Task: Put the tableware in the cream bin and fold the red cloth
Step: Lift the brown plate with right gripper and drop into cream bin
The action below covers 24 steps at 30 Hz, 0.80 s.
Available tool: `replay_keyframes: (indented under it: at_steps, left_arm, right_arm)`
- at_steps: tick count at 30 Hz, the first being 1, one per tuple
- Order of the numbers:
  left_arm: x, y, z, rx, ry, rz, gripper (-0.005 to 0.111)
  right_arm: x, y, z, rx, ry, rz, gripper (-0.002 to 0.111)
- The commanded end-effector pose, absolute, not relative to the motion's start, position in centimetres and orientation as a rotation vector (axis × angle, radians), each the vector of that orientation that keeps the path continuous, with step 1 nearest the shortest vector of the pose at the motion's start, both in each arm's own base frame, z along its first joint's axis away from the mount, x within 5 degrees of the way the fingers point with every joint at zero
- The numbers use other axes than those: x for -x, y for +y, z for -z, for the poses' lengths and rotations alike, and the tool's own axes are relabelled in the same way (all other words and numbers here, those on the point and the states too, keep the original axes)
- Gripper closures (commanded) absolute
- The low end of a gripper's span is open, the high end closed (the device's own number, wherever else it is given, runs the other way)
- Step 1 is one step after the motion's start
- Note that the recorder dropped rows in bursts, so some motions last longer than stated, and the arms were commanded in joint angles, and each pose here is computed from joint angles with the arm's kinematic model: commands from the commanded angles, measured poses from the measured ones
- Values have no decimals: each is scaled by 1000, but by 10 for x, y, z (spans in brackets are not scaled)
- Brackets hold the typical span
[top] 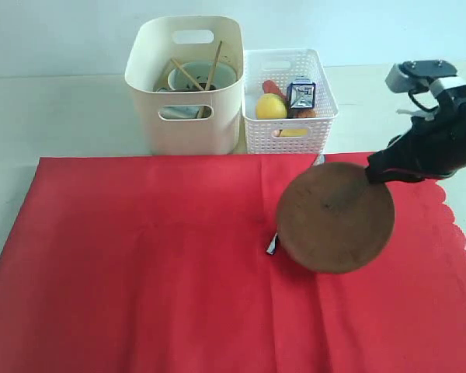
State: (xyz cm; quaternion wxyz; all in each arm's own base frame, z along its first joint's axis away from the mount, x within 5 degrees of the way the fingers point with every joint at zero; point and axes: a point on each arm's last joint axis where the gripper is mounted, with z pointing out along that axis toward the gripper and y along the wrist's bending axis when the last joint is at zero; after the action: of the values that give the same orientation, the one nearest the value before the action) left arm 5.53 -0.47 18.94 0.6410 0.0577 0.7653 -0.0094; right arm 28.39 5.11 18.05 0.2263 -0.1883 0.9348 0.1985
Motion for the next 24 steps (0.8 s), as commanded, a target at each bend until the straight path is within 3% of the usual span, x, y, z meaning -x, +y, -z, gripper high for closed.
replay_keyframes:
  at_steps: [1, 13, 24]
  left_arm:
    - [-55, -5, -190, -133, 1735, 25, 104]
    - [-55, -5, -190, -133, 1735, 25, 104]
    - [-55, -5, -190, -133, 1735, 25, 104]
  right_arm:
    - [-281, 58, -200, 565, 2458, -648, 108]
    - [-305, 68, -235, 474, 2239, -767, 108]
    - [-373, 83, -258, 341, 2039, -981, 108]
